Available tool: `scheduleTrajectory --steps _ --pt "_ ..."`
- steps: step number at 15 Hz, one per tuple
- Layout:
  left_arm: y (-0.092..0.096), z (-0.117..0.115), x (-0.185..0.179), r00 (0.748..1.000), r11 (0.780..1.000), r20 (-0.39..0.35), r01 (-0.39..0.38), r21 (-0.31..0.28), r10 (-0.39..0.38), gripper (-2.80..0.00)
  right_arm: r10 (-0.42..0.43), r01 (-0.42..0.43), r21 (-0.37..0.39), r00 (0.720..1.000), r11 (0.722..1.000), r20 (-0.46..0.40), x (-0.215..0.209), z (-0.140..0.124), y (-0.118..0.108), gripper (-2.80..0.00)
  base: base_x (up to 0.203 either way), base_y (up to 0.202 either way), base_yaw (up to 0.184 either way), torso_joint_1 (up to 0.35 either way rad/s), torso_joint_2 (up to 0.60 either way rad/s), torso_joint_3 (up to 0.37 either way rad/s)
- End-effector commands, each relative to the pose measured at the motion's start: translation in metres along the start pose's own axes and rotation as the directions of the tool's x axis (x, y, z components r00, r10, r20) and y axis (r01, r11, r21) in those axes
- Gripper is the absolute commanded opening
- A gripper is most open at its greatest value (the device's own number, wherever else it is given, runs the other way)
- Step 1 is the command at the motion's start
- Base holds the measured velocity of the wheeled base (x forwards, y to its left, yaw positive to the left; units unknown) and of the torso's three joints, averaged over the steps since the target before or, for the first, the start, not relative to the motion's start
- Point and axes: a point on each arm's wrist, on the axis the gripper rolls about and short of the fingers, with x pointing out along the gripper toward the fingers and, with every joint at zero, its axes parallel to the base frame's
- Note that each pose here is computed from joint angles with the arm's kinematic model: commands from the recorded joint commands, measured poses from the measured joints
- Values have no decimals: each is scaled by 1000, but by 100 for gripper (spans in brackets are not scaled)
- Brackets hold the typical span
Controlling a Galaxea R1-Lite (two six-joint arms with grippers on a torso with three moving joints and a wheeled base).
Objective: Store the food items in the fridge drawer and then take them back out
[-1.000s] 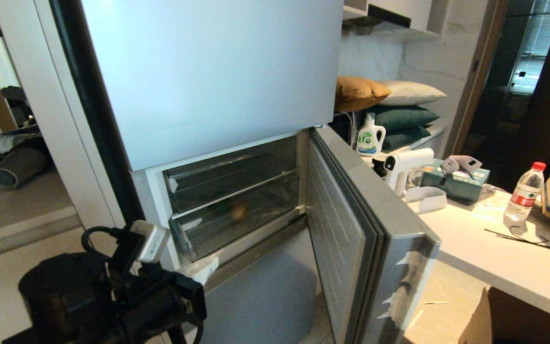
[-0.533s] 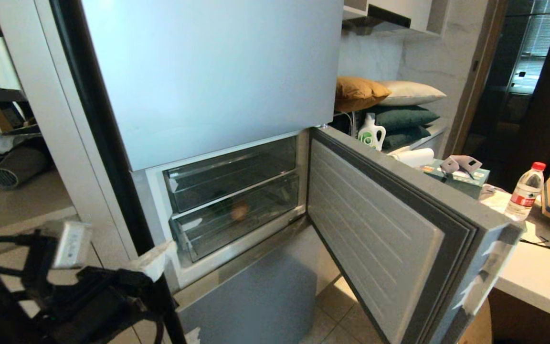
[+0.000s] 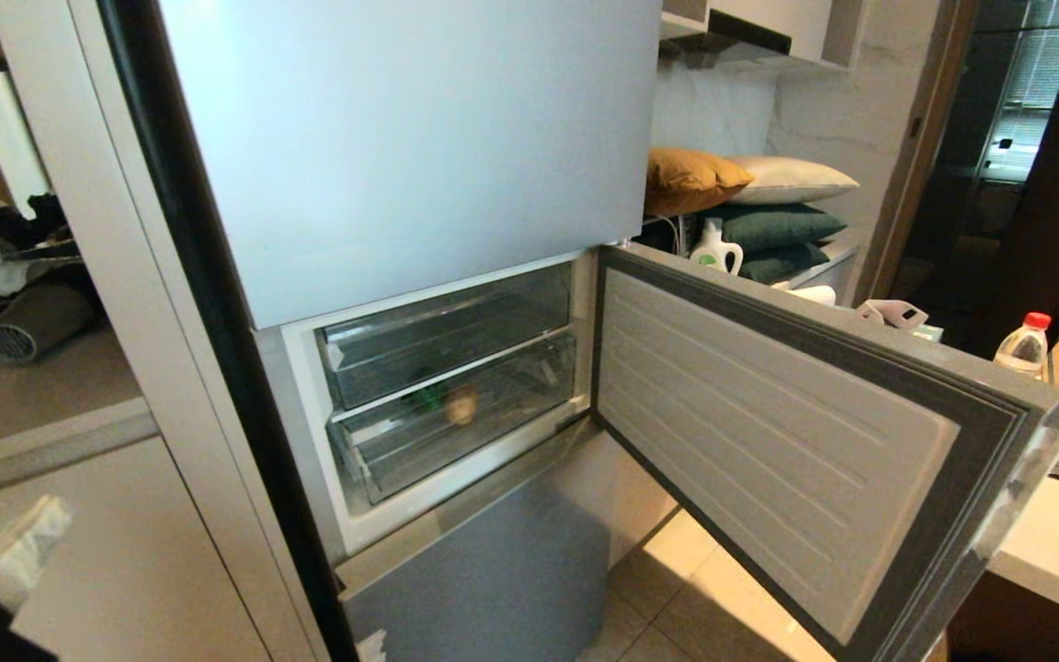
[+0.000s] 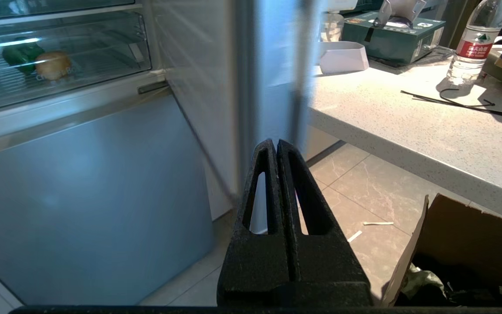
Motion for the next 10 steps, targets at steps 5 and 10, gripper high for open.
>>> scheduleTrajectory --steps 5,10 --pt "27 -48 -77 981 980 -190 -8 201 47 -280 0 0 5 1000 1000 0 0 0 0 -280 0 0 0 0 0 0" --pt "28 -52 -78 957 971 -277 -18 239 86 -280 0 0 5 1000 1000 0 0 0 0 -280 0 0 0 0 0 0"
